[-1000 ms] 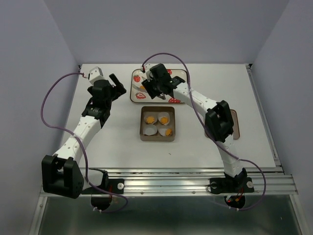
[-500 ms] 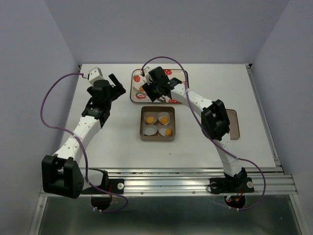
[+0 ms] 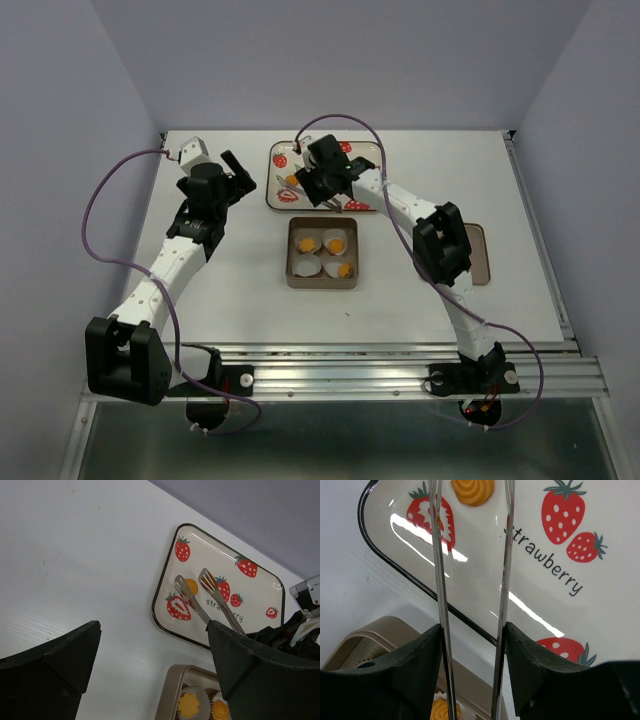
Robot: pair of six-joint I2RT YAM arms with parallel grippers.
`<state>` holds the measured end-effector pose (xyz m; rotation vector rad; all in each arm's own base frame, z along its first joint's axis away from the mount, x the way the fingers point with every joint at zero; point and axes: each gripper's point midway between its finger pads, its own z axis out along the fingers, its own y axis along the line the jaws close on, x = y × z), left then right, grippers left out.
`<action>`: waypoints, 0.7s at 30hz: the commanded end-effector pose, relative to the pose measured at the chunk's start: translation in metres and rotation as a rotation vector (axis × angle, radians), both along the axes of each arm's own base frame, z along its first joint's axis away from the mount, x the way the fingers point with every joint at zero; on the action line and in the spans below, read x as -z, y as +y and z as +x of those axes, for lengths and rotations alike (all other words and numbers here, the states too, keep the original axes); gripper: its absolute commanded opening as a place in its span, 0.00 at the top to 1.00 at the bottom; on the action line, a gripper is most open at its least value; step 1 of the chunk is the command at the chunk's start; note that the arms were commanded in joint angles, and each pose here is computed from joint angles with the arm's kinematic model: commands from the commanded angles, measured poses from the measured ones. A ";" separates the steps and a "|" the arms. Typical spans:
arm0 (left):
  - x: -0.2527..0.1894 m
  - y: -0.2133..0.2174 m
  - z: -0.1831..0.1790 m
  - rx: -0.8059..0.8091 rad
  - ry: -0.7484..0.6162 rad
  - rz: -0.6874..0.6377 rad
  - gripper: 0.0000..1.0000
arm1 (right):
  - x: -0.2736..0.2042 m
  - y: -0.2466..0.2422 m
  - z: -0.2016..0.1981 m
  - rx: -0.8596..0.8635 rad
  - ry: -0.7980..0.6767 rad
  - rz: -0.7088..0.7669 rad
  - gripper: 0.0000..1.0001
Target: Pack the cookies
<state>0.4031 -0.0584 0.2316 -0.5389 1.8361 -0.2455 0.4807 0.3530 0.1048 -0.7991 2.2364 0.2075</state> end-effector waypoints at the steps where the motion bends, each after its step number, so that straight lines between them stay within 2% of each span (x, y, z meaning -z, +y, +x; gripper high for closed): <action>1: -0.019 0.005 -0.002 -0.019 -0.056 -0.014 0.01 | -0.022 0.000 0.005 0.021 -0.020 0.059 0.44; 16: -0.021 0.005 -0.001 -0.023 -0.061 -0.017 0.01 | -0.035 0.006 -0.002 -0.008 0.011 0.125 0.66; 21: -0.026 0.006 -0.003 -0.027 -0.073 -0.023 0.01 | -0.081 0.004 0.002 -0.024 -0.089 0.153 0.67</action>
